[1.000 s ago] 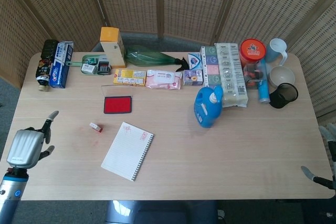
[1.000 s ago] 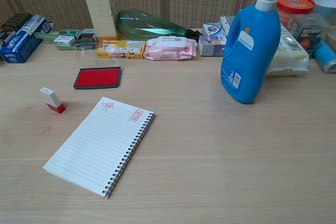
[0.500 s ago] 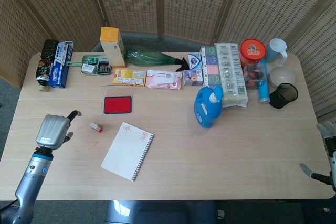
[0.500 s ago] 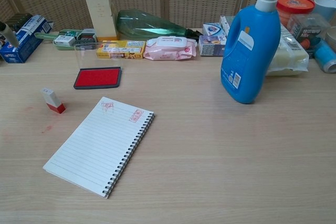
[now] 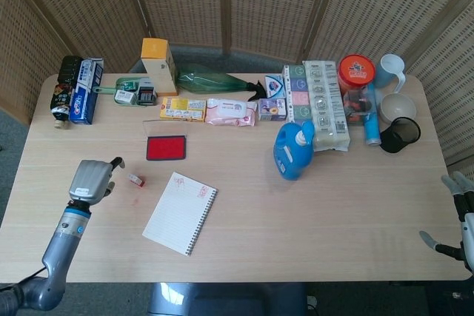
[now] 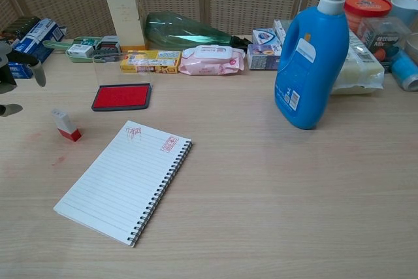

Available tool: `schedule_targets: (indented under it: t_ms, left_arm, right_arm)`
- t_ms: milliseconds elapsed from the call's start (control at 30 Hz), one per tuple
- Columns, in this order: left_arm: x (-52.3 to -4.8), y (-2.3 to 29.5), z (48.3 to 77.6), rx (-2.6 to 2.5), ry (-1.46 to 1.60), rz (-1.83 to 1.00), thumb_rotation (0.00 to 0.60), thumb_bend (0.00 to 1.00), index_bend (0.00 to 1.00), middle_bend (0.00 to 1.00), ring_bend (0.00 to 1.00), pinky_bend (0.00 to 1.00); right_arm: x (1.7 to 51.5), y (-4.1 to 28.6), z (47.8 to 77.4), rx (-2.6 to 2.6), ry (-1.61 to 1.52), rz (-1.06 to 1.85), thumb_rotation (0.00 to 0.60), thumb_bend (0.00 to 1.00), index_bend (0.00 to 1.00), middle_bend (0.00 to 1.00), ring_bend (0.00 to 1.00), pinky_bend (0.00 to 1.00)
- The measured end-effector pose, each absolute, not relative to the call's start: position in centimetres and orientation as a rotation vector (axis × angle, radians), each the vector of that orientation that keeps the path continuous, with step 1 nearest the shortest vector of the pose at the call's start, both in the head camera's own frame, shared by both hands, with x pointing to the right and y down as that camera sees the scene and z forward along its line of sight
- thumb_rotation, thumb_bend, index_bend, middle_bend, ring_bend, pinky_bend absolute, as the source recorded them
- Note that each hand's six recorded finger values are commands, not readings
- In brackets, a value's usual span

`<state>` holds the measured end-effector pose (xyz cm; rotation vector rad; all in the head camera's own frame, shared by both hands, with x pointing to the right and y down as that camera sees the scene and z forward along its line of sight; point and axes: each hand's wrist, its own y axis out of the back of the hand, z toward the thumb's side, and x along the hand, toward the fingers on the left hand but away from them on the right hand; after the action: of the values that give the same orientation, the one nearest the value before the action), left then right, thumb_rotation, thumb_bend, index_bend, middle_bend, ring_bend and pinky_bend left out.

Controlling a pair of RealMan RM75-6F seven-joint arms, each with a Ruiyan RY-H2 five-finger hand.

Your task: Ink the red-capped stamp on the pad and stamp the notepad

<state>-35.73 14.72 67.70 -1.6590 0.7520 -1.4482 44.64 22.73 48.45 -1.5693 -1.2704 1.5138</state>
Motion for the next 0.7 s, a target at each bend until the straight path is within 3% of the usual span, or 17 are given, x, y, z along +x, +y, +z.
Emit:
schedule_targets:
  t_ms: [700]
  left_arm:
    - [-34.2, 14.6, 71.0, -1.663, 0.713, -1.491, 0.600, 0.28, 0.41, 1.00, 1.00, 1.00]
  right_arm:
    - [44.5, 22.7, 49.1, -1.519, -1.220, 1.529, 0.600, 0.07, 0.07, 0.01, 0.00, 0.00]
